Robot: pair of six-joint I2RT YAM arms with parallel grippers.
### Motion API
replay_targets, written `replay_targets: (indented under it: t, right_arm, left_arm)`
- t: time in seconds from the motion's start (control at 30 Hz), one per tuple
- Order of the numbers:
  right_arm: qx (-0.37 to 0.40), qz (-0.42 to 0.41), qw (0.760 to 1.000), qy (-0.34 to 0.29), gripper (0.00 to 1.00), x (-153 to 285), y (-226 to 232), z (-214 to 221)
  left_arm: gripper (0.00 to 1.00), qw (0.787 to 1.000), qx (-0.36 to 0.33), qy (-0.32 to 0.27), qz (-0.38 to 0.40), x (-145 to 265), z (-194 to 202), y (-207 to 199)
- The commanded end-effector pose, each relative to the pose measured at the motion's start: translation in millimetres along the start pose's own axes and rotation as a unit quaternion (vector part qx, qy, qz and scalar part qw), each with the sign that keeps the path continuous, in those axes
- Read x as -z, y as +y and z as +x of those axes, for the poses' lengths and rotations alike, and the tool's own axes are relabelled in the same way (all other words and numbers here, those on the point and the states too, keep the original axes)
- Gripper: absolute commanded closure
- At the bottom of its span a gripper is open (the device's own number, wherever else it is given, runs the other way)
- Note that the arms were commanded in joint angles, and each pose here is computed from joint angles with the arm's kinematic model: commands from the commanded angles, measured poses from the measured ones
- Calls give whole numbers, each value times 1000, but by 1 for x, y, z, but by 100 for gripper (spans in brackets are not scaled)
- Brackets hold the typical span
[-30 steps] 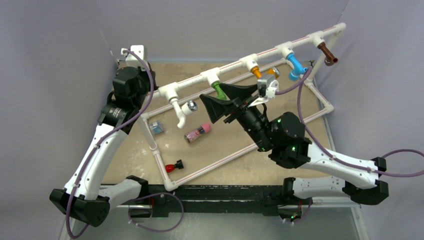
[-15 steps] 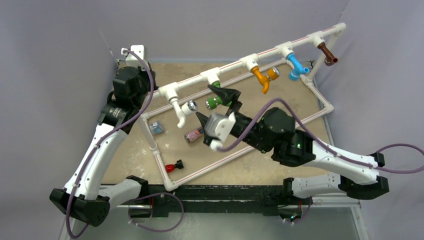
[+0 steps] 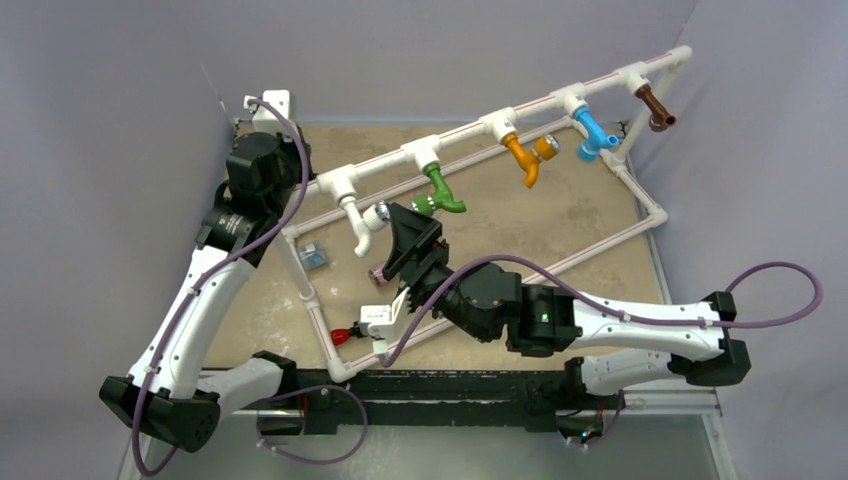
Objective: Install the water faucets
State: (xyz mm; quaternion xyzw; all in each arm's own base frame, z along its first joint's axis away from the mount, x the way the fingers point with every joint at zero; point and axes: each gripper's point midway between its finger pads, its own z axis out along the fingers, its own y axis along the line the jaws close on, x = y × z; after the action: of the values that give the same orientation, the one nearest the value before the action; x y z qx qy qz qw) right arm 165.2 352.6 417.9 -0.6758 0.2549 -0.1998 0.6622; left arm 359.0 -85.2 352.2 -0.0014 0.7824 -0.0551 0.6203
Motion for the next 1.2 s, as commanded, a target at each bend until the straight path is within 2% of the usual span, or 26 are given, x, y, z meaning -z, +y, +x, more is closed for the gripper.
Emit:
replay_targets:
  t: [0.0,0.4,0.63,0.77,1.0,1.17]
  right_arm:
    - [49,25,998,13,17,1,-19,-8]
    - [107,7,994,20,18,-27,-8,-32]
    - [112,-7,994,16,21,-38,9,-39]
    - [89,7,995,39,25,-40,12,-32]
    - [32,32,995,93,48,-42,12,-11]
    - [-13,38,994,103,63,-45,17,-6]
  left_arm:
    - [100,984,-34,169,36,4,100,-15]
    - [100,985,-35,164,34,8,97,-14]
    - [100,985,-35,166,36,7,98,-15]
    - [100,985,-34,164,37,8,99,-15]
    - [100,986,-33,161,37,9,97,-14]
    - [100,986,-33,161,38,10,97,-15]
